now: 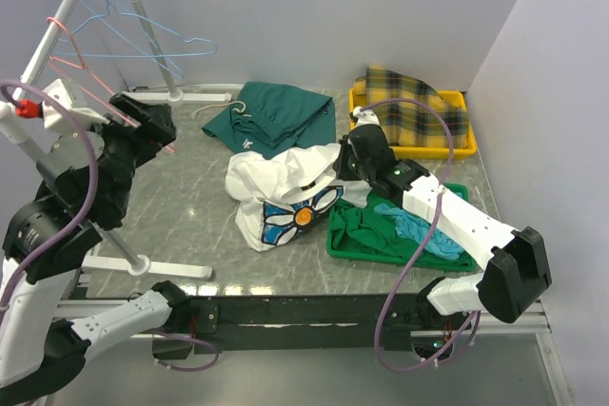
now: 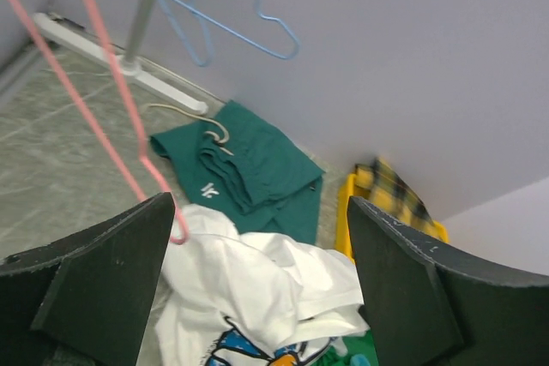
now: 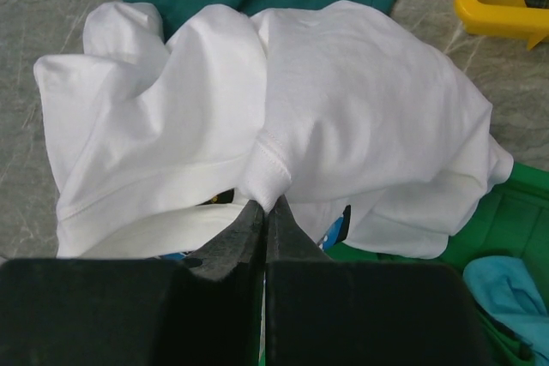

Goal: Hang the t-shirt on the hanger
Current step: Pick up the hanger from the clothesline.

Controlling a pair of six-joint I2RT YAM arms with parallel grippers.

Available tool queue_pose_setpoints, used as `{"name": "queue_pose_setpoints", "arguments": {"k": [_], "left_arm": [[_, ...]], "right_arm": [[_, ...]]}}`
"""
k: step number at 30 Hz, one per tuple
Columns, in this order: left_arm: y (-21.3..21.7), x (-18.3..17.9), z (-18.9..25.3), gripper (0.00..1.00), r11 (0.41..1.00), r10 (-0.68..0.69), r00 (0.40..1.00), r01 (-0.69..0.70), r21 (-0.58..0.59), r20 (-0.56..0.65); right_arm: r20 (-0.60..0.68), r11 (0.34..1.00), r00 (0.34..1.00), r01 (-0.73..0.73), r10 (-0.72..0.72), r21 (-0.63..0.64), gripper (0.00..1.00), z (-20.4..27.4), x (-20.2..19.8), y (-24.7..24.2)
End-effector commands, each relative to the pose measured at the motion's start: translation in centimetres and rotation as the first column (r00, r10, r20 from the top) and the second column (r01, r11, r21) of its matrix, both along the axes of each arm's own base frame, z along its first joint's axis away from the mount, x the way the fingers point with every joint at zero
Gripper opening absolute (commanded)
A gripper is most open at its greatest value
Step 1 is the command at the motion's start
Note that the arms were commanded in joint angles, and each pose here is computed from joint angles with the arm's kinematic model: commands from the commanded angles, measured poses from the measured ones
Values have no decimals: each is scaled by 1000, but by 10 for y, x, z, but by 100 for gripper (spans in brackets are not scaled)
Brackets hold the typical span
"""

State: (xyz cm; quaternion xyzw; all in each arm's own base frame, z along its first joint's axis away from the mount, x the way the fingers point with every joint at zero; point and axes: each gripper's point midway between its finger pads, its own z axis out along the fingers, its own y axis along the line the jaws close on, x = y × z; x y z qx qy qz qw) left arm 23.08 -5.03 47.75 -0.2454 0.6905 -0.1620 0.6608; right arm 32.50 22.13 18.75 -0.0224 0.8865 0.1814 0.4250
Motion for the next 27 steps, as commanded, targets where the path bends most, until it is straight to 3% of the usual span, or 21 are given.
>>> {"name": "queue_pose_setpoints", "arguments": {"k": [1,13,27], "left_arm": [[17,1,-29,89,992,105,991,-98,83,-89],[41,28,-47,96,970,219,968,-202,136,-125],[63,89,-34,88,979,202,978,-199,51,-46]], "right_arm": [[17,1000,1000,-16,16,-1,0,1,2,4],[0,999,999,-36,36,0,0,-3,1,9],[-3,998,998,-57,56,-12,0,0,2,12]]}}
